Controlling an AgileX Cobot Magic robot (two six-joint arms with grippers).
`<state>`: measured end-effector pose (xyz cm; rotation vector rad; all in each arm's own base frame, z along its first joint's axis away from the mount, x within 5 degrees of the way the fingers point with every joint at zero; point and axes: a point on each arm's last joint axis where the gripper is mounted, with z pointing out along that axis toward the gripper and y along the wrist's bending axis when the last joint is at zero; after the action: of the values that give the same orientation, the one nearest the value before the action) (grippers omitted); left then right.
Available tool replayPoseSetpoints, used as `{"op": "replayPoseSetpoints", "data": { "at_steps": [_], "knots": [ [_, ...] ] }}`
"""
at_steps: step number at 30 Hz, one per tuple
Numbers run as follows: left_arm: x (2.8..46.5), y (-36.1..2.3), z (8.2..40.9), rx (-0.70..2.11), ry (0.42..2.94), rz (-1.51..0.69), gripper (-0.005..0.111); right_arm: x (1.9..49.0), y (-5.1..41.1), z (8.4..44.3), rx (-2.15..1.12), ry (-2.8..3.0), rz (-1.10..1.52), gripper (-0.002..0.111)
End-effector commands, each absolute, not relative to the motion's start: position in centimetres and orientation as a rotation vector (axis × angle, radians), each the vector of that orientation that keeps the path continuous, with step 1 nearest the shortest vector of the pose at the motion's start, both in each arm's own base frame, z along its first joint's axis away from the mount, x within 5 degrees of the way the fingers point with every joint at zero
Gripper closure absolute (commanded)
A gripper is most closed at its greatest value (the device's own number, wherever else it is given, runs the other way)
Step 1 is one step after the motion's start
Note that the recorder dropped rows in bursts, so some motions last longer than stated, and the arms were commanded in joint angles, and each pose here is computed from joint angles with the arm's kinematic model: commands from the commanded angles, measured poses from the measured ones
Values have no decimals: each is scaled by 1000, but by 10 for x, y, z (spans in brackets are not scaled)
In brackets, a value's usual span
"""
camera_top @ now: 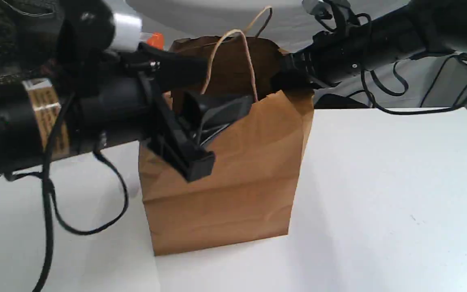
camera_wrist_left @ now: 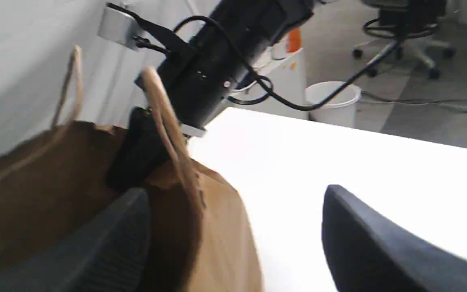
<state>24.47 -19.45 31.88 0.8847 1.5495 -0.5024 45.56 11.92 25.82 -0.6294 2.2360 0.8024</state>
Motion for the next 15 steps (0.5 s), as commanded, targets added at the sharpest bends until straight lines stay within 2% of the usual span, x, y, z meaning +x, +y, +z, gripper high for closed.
{"op": "replayPoseSetpoints", "data": {
  "at_steps": [1,5,6,7,11,13,15],
  "knots": [
    [255,-195,324,828,1611,-424,44,457,117,263,-620,2214,799,108],
    [261,-196,315,777,1691,-431,46,457,117,263,-620,2214,799,108],
    [261,-196,313,755,1708,-449,51,457,117,263,-622,2215,801,108],
    [262,-197,311,735,1725,-467,59,456,118,262,-627,2217,808,108],
    [264,-196,312,715,1741,-462,106,454,119,262,-606,2251,850,108],
    [270,-192,320,626,1792,-421,107,452,121,260,-563,2299,855,108],
    [276,-184,330,512,1882,-288,107,450,123,261,-575,2346,792,108]
  ]
}}
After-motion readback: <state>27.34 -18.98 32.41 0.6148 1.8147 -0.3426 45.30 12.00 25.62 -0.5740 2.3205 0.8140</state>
